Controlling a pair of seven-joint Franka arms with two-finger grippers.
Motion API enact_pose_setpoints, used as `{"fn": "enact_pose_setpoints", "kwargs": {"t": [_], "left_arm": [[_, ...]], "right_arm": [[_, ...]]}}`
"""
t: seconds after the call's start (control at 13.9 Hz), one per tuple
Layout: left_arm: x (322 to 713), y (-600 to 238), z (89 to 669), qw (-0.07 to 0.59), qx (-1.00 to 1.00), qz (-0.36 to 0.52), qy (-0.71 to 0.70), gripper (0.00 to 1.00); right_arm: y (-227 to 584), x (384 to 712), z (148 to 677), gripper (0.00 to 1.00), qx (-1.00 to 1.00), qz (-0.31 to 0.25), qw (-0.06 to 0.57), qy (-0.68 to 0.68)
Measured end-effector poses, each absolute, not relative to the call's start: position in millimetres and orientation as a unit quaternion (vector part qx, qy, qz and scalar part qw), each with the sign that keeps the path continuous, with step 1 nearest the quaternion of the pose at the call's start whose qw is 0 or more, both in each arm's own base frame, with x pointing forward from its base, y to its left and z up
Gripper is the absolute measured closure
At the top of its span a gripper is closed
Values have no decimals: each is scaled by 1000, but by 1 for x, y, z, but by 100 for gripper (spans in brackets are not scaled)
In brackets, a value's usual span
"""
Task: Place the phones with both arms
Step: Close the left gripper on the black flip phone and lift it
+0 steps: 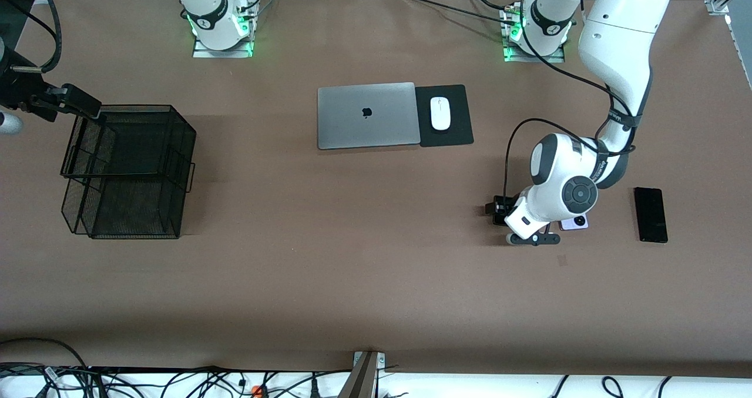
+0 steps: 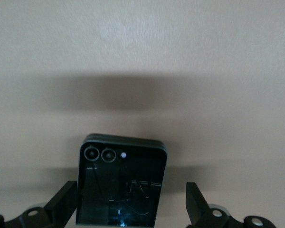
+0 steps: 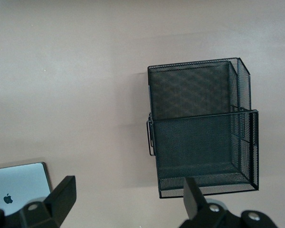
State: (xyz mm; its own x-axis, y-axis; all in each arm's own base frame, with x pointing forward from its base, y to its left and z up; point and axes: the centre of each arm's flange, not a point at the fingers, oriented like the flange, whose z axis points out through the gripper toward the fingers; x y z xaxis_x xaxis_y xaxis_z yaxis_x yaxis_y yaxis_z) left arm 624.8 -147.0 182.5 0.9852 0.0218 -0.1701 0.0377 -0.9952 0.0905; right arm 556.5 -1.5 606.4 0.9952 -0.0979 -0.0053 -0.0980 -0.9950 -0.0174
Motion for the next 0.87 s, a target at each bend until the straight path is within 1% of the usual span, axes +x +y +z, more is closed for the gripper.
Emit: {"fn": "enact_pose_setpoints", "kwargs": {"t": [0.36,0.87], "left_arm": [[615,-149,172,45,996,-69,14,0],[614,-149,172,45,997,-67,14,0]], "right_arm": [[-1,556,606,0,-999,2,9,49],[-1,556,606,0,-999,2,9,49]]}}
